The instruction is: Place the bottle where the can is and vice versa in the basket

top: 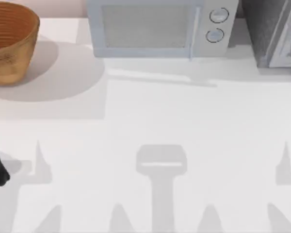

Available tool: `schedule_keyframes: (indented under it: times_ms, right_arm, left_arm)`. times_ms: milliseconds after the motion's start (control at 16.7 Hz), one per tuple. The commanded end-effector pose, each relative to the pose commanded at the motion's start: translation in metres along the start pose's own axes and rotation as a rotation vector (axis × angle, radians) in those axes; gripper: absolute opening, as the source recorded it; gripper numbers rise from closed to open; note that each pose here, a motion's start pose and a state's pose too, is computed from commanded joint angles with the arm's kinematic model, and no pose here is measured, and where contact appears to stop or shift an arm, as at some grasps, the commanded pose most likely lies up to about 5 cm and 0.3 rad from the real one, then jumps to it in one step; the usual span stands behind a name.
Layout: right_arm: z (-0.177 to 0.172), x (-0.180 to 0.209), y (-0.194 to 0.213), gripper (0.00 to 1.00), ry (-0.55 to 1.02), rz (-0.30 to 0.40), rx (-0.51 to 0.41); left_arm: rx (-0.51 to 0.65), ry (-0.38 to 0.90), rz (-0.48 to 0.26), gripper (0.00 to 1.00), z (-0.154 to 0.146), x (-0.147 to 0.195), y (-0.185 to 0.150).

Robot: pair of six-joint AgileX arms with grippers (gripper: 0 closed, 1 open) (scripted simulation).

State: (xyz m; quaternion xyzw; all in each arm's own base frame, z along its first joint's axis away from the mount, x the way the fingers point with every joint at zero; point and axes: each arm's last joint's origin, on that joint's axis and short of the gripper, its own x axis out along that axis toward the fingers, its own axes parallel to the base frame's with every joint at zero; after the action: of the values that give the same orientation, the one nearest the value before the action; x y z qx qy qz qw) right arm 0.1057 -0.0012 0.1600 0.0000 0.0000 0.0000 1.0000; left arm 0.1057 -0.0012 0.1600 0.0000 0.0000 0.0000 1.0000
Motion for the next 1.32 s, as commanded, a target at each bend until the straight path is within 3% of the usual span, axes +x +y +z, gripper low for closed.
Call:
schedule_keyframes:
  times_ms: [360,720,1080,1320]
  right_arm:
    - [0.0,0.0,0.0,1.0,0.0,0.0,0.0]
    - [0.0,0.0,0.0,1.0,0.0,0.0,0.0]
    - [0.0,0.0,0.0,1.0,0.0,0.0,0.0]
    - [0.0,0.0,0.0,1.0,0.0,0.0,0.0]
  left_arm:
    - [-0.002,0.071,-0.007,1.0,0.013,0.002,0.0]
    - [-0.001,0.272,-0.012,1.0,0.087,0.026,0.005]
    - [-0.015,0.545,-0.026,1.0,0.168,0.113,0.023]
    - [-0.045,0.752,-0.05,1.0,0.184,0.201,0.045]
